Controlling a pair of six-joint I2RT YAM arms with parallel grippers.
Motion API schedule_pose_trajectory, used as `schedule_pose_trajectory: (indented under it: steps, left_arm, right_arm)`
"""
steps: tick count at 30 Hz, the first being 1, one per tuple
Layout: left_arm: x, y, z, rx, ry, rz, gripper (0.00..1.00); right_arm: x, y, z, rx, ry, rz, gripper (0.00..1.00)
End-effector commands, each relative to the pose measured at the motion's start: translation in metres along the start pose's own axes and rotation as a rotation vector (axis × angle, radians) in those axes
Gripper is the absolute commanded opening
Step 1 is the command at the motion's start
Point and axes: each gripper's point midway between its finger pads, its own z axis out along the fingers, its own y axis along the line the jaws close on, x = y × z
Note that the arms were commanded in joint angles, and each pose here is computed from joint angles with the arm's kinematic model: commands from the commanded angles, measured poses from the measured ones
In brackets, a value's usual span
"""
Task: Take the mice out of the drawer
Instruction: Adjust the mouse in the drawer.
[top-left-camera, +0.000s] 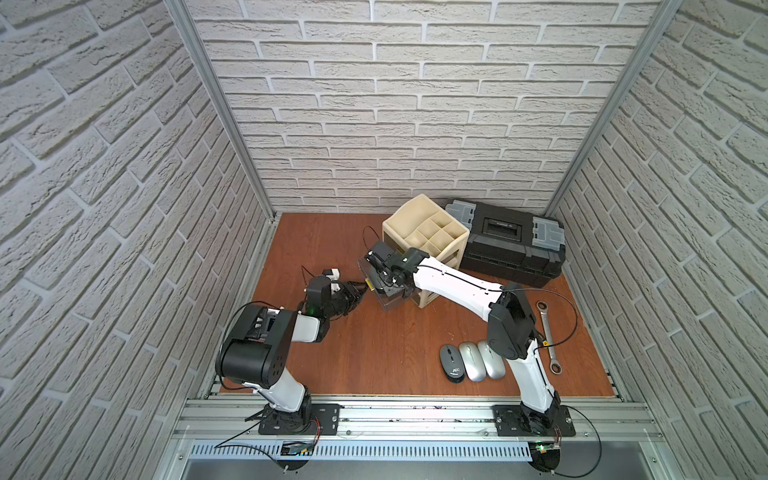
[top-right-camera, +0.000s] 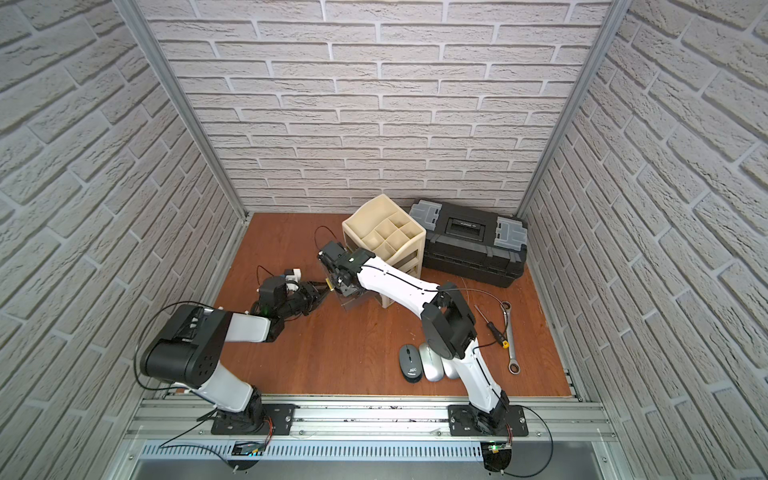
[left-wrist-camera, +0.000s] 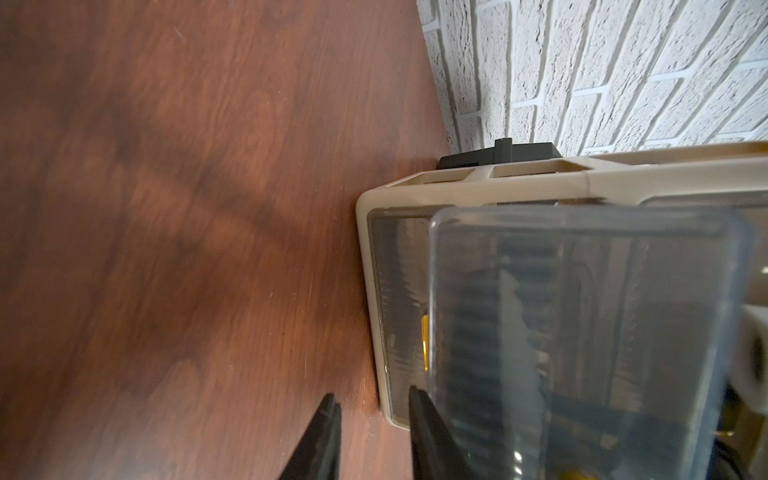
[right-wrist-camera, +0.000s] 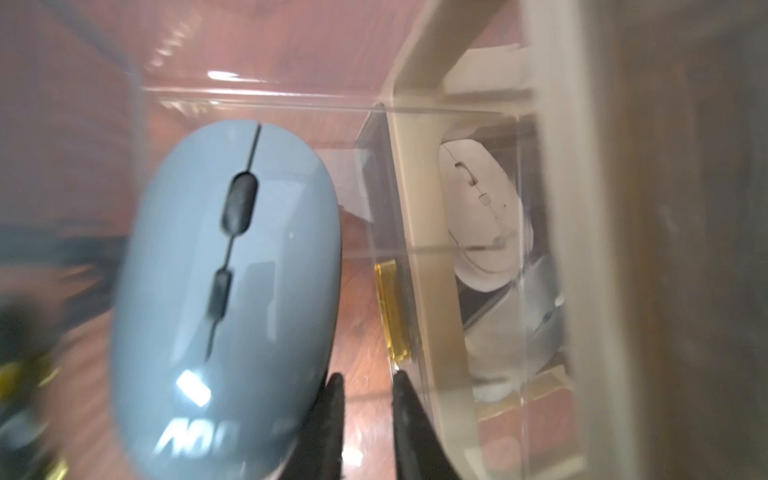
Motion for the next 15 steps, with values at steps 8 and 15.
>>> schedule_pose_trajectory:
  steps: [8,15]
  left_arm:
    - [-0.007,-0.013,-0.003,0.055,-0.023,0.046,0.32]
    - [-0.006,-0.013,-0.004,0.054,-0.019,0.048,0.32]
  right_arm:
    - [-0.026,0.01,-0.048,-0.177,-0.123,0.092,0.47]
    - [-0.032,0.031,-0.037,-0.256,-0.096,0.042,0.55]
